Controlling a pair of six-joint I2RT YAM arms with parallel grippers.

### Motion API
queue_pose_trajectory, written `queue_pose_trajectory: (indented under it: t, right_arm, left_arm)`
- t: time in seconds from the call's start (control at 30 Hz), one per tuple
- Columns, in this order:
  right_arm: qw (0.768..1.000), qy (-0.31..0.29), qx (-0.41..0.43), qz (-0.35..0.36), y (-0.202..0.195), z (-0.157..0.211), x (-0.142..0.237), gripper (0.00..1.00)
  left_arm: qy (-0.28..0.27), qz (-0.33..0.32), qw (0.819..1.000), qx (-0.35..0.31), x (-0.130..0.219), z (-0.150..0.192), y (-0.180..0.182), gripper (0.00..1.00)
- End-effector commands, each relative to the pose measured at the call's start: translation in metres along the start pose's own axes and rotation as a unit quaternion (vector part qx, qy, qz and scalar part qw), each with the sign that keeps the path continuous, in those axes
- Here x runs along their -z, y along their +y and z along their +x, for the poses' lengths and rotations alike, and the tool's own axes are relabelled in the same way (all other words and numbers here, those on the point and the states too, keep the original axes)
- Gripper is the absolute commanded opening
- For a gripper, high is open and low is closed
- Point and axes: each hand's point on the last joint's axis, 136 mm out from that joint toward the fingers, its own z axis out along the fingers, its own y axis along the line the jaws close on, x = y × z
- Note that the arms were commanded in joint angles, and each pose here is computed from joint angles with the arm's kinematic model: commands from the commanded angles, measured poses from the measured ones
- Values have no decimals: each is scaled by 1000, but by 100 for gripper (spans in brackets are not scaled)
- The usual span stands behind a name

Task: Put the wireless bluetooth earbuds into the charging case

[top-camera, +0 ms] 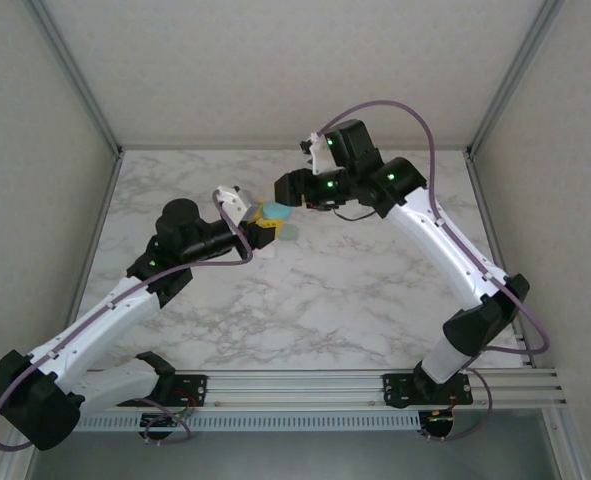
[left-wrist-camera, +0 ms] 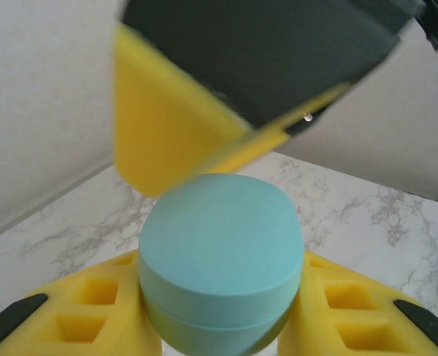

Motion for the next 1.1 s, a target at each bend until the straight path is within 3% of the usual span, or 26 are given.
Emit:
queue_pose_trajectory:
  t: [0.0, 0.17, 0.43, 0.63, 0.73, 0.87, 1.07]
  right_arm:
    - [995, 10, -9, -95, 29, 5, 18, 60]
    - [981, 47, -44, -181, 39, 13, 15, 62]
    - [966, 73, -82, -235, 39, 16, 6, 57]
    - [961, 83, -88, -250, 41, 20, 7, 45]
    - [962, 77, -88, -245, 38, 21, 7, 34]
    - [968, 54, -93, -227, 29, 19, 7, 25]
    - [975, -18, -109, -194, 2, 7, 11, 22]
  left_arm:
    - [-44, 5, 999, -12, 3, -32, -5, 32]
    - [-57, 11, 998, -12, 3, -41, -7, 32]
    - [-69, 17, 997, -15, 4, -51, -9, 32]
    - [-61, 3, 998, -15, 3, -46, -4, 35]
    - [-53, -9, 998, -12, 1, -41, 2, 36]
    - [-31, -12, 999, -8, -2, -30, 4, 42]
    - [18, -19, 1000, 13, -4, -3, 7, 63]
